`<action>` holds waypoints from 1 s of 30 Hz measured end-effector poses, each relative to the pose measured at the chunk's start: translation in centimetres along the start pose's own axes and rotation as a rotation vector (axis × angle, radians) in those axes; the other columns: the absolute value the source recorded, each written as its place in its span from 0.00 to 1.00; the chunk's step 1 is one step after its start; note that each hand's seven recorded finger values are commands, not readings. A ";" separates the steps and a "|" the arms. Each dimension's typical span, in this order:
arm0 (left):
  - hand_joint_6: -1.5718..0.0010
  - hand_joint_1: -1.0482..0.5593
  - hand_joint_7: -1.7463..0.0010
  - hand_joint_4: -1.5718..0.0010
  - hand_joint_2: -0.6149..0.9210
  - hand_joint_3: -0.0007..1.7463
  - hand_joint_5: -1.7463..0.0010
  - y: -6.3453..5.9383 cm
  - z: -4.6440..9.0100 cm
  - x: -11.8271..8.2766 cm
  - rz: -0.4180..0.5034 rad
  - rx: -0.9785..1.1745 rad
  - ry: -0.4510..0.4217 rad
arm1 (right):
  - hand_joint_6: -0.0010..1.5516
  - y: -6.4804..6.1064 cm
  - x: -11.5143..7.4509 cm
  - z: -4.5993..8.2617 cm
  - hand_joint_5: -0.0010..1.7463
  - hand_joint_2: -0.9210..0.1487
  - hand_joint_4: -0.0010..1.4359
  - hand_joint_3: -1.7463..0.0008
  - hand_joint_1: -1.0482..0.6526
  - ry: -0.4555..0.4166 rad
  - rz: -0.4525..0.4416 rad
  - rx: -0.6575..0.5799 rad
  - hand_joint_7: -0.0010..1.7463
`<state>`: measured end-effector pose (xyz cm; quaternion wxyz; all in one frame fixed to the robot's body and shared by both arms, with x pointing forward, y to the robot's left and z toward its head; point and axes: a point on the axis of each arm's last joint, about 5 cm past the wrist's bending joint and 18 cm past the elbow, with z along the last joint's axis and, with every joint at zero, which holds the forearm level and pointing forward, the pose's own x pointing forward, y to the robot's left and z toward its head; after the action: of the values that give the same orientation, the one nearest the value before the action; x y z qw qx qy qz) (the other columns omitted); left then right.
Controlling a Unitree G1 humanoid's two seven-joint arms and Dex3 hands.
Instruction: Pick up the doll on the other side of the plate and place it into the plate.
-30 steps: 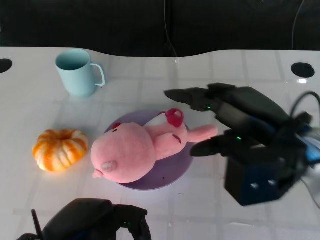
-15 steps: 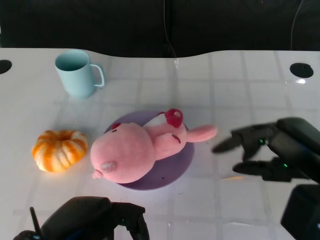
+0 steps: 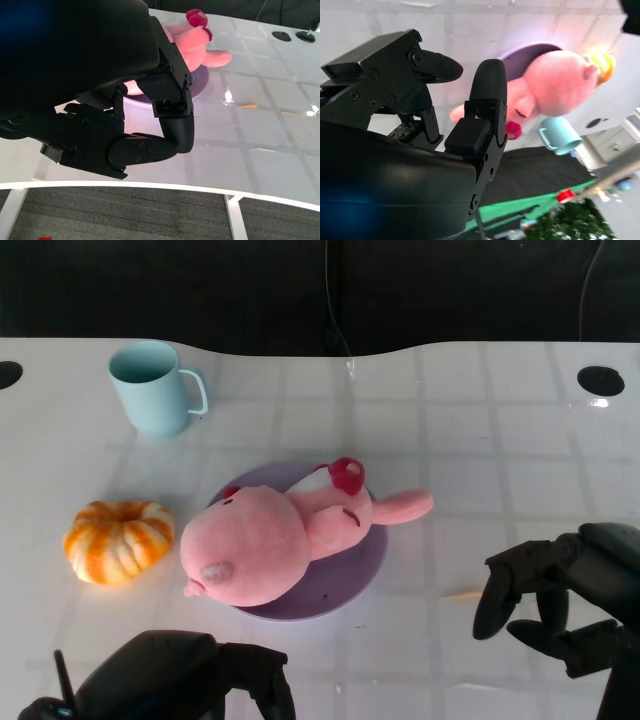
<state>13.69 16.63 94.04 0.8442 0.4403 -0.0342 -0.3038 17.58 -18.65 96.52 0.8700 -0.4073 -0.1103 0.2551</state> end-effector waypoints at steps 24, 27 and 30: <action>0.56 0.43 0.46 0.57 1.00 0.24 0.26 0.0 -0.8 -0.4 0.004 0.010 0.016 | 0.55 1.0 1.2 -1.4 0.90 0.42 0.59 0.44 0.61 0.079 0.079 -0.043 0.62; 0.55 0.43 0.46 0.56 1.00 0.24 0.25 -0.1 -0.8 -0.4 0.004 0.011 0.012 | 0.56 1.0 1.2 -1.3 0.90 0.42 0.59 0.44 0.61 0.078 0.081 -0.043 0.62; 0.55 0.43 0.46 0.56 1.00 0.24 0.24 -0.1 -0.8 -0.4 0.003 0.014 0.007 | 0.56 1.1 1.3 -1.3 0.89 0.42 0.59 0.44 0.61 0.077 0.082 -0.043 0.61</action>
<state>13.58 17.36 93.61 0.8417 0.4472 -0.0339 -0.3005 18.80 -18.29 94.84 0.8536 -0.4394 -0.0653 0.2720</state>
